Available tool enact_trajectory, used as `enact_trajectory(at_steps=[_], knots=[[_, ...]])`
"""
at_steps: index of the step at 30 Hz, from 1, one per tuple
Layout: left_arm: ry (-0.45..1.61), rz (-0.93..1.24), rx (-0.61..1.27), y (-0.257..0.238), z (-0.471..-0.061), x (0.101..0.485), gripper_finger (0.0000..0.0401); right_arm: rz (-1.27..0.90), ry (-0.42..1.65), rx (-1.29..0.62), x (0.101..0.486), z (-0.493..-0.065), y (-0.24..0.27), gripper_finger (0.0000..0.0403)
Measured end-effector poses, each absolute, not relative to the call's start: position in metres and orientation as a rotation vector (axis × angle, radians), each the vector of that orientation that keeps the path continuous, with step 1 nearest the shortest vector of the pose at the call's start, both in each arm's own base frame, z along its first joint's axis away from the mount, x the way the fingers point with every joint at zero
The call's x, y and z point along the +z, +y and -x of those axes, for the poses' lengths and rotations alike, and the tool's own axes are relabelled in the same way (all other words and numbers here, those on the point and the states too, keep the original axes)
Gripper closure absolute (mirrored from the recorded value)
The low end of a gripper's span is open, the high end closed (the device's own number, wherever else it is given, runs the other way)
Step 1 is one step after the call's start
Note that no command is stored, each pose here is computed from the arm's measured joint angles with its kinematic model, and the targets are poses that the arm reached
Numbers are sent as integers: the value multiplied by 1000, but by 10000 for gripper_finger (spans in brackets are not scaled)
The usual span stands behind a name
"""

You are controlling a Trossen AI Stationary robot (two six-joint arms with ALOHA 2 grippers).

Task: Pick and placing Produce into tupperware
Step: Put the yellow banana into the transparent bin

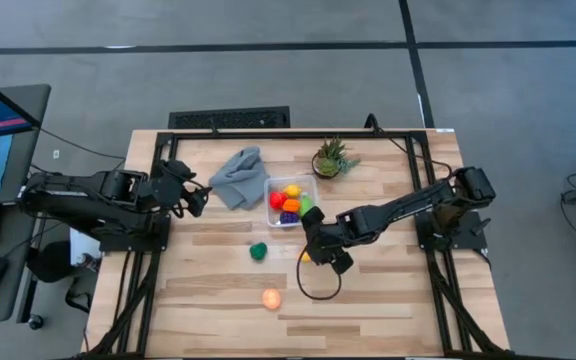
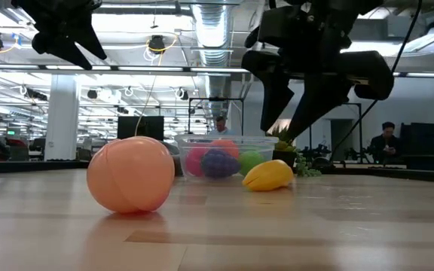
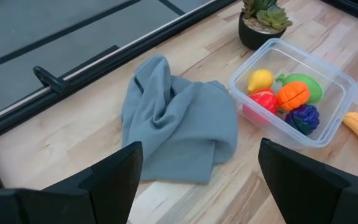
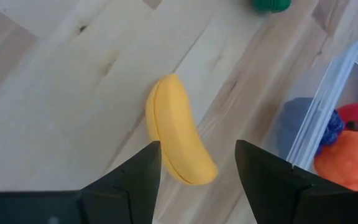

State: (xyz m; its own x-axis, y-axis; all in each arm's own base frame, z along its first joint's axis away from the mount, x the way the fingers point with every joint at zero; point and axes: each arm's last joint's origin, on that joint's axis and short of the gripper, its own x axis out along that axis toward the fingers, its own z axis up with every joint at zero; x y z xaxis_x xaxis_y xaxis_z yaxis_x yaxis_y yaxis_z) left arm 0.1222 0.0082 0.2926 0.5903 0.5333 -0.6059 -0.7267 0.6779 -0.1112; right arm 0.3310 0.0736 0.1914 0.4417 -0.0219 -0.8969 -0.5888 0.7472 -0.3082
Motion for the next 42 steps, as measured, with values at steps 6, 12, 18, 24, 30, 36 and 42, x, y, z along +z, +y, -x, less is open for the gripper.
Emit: enact_trajectory(at_steps=[6, 12, 18, 24, 30, 36, 42], knots=[[571, 364, 756, 8, -122, 293, 93, 661, 1053, 421, 192, -333, 68, 171], [571, 364, 756, 8, -122, 293, 93, 717, 1027, 489, 187, -337, 68, 171], [571, 365, 756, 8, -122, 293, 93, 799, 1051, 558, 168, -344, 73, 171], [571, 376, 753, 8, -121, 293, 93, 824, 1099, 567, 159, -348, 76, 172], [566, 376, 758, 8, -120, 293, 93, 825, 1115, 566, 157, -347, 76, 172], [556, 372, 767, 8, -120, 293, 93, 790, 1115, 531, 162, -350, 74, 172], [554, 369, 772, 8, -120, 294, 93, 792, 1106, 458, 170, -357, 70, 172]])
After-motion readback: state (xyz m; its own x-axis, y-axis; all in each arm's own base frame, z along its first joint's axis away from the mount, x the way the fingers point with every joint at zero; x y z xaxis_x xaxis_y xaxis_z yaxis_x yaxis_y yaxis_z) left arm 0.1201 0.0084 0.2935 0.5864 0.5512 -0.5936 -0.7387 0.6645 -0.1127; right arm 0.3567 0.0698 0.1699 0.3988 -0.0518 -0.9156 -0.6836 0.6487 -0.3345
